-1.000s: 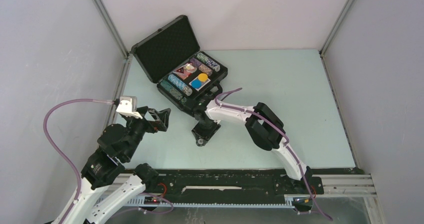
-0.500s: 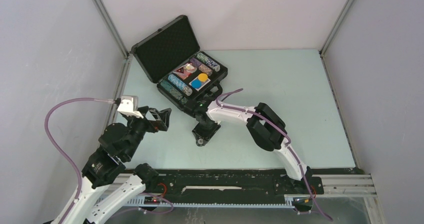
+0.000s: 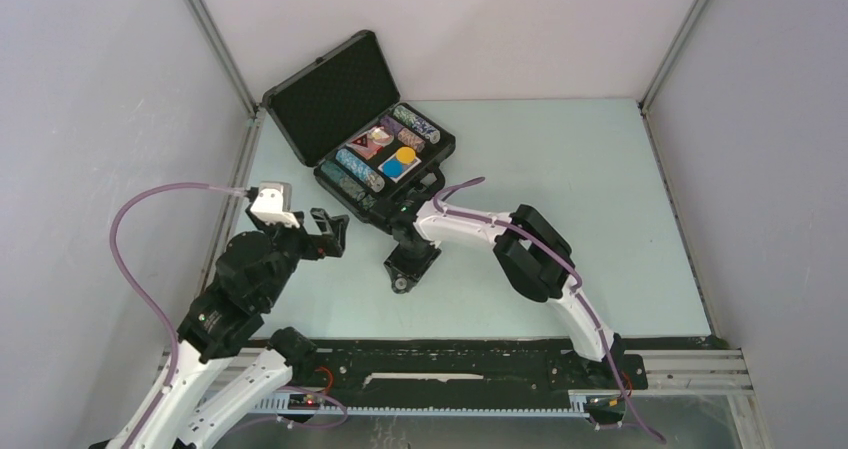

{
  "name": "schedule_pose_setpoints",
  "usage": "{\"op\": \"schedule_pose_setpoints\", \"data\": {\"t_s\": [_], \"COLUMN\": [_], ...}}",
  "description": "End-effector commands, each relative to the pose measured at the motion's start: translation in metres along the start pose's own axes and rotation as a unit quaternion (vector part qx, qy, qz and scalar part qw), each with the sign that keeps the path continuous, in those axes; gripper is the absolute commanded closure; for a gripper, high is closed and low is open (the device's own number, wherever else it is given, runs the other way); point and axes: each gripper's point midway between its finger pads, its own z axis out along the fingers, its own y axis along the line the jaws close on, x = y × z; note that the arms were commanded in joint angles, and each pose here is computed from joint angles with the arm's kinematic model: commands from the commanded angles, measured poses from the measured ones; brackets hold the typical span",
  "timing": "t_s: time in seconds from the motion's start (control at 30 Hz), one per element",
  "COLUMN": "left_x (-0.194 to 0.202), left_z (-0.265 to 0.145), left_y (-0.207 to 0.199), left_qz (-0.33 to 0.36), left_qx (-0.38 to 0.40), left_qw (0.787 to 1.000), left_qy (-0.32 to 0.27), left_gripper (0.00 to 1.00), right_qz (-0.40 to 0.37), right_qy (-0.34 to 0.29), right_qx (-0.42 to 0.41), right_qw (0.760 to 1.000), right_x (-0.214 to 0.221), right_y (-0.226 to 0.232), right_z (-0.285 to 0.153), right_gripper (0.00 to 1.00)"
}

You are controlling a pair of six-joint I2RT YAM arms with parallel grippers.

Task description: Pack up texas hold em set

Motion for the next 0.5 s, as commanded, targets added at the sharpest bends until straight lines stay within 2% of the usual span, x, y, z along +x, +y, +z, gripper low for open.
{"op": "schedule_pose_setpoints", "data": {"t_s": [0.0, 0.23, 0.37, 0.47], "left_x": [0.008, 0.013, 0.025, 0.043], "left_z": [0.009, 0.014, 0.018, 0.022], "left_y": [-0.001, -0.006, -0.033, -0.06], "left_qz": [0.007, -0.016, -0.078, -0.152], "left_qx": [0.002, 0.008, 0.06, 0.117], "left_qw": [1.0, 1.0, 0.994, 0.978], "left_qy": [0.011, 0.026, 0.056, 0.087], "left_gripper": [0.0, 0.0, 0.0, 0.0], "right_qz": [-0.02, -0.022, -0.018, -0.013], "right_qy": [0.011, 0.011, 0.018, 0.005], "right_qx": [-0.039, -0.066, -0.071, -0.081], "right_qw": [0.999, 0.998, 0.997, 0.997], "right_x": [-0.001, -0.012, -0.025, -0.038], "right_y": [0.01, 0.001, -0.011, -0.023], "right_z": [-0.031, -0.057, -0.067, -0.077], "right_gripper": [1.0, 1.0, 1.0, 1.0]}}
